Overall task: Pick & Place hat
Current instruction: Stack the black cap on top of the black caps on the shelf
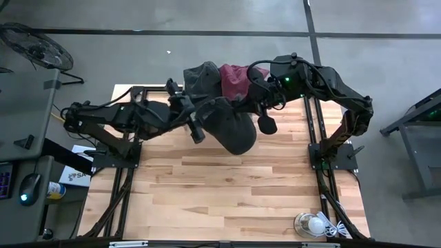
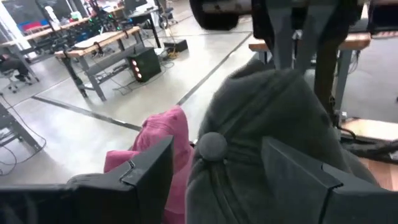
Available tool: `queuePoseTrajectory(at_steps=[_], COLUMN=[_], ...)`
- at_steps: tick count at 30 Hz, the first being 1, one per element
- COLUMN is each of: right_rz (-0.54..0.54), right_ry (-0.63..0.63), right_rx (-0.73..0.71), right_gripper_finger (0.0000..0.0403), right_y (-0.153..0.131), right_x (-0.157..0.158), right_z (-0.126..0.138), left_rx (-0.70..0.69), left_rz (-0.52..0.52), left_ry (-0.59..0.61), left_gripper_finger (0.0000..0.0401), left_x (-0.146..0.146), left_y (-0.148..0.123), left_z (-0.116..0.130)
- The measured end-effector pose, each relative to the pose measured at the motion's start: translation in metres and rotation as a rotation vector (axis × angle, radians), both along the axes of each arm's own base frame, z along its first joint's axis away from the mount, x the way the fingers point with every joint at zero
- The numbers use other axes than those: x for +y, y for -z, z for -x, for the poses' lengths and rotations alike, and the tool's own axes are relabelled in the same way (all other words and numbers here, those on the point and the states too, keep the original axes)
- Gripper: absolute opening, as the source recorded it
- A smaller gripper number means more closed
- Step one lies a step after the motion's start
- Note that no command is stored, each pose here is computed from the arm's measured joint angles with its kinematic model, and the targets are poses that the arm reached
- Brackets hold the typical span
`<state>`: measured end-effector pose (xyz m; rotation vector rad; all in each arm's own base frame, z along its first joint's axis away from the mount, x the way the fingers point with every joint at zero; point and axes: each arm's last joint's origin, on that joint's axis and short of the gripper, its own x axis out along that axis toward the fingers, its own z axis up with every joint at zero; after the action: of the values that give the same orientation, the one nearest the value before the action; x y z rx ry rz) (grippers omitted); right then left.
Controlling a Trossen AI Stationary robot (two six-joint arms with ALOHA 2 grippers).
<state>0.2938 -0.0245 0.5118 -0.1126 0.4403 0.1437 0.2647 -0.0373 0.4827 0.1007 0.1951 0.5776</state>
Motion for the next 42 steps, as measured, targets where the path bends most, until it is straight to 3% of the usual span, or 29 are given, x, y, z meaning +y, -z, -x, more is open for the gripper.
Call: queuePoseTrajectory(at_steps=[3, 12, 25, 29, 37, 42], right_rz=[0.01, 0.007, -0.007, -0.007, -0.005, -0.002], right_ry=[0.023, 0.02, -0.008, -0.007, -0.008, -0.009], right_rx=[0.0, 0.004, 0.004, 0.003, 0.003, -0.003], right_gripper_finger=[0.0, 0.0, 0.0, 0.0, 0.0, 0.0], right_y=[0.0, 0.0, 0.0, 0.0, 0.0, 0.0], right_x=[-0.001, -0.001, 0.0, 0.0, 0.0, 0.0], right_z=[0.0, 0.0, 0.0, 0.0, 0.0, 0.0], left_rx=[0.004, 0.043, 0.069, 0.064, 0.066, 0.058], left_rz=[0.017, -0.006, -0.013, -0.005, -0.007, -0.009], left_ry=[0.007, -0.006, -0.033, -0.024, -0.024, -0.027], left_gripper_finger=[0.0244, 0.0319, 0.0324, 0.0294, 0.0194, 0.0161], left_x=[-0.001, -0.002, 0.009, 0.008, 0.008, 0.008], left_y=[0.004, 0.01, 0.016, 0.016, 0.016, 0.018], left_z=[-0.006, -0.013, -0.024, -0.024, -0.024, -0.029])
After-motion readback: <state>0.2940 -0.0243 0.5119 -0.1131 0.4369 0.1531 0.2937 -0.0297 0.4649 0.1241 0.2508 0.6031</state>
